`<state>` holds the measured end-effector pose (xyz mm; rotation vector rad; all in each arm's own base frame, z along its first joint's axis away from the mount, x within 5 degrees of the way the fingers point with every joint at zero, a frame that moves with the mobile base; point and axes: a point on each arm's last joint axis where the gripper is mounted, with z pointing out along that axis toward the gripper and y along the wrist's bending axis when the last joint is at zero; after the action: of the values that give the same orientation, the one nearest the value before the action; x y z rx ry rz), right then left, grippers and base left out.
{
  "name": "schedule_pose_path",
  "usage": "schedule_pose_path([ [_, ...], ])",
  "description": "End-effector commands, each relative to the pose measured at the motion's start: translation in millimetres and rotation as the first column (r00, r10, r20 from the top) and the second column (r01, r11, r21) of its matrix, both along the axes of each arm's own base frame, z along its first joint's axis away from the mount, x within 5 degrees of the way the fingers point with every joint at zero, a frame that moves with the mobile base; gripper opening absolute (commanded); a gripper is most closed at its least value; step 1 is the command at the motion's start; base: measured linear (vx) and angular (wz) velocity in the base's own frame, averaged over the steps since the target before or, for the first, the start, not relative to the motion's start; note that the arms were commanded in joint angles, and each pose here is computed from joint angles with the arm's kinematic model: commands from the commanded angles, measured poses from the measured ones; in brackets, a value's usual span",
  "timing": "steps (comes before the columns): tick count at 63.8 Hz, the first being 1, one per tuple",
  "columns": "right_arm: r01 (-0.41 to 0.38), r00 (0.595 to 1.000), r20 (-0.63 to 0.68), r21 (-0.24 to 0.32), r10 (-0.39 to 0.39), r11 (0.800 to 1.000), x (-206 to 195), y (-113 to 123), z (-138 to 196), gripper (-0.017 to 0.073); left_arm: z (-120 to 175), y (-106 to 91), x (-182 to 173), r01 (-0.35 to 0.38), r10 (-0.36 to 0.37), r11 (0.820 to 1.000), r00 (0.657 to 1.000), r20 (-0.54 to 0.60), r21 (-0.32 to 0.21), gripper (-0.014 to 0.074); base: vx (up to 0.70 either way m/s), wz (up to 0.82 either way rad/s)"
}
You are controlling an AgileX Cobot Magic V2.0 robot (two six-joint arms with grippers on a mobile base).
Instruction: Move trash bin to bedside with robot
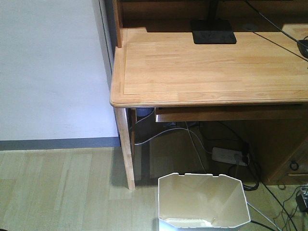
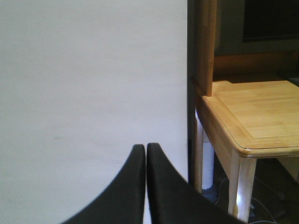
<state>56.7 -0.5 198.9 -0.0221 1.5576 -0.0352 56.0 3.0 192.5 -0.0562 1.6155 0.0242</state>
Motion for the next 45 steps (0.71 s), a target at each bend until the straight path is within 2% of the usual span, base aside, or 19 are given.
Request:
schedule_pose_path([
  [1,-0.003,0.998,0.062,-0.013,0.004,1.0,-0.4,0.3,0.4,-0.0001,15.1,-0.3,-1.5,0.002,-0.002,1.0,0.995,0.102,-0.001,-0.0006,0.0,0.0],
  [45,-0.003,0.998,0.062,-0.013,0.004,1.0,-0.4,0.3,0.4,-0.0001,15.1,-0.3,-1.5,0.002,-0.002,1.0,0.995,0.102,-0.001,-0.0006,0.0,0.0],
])
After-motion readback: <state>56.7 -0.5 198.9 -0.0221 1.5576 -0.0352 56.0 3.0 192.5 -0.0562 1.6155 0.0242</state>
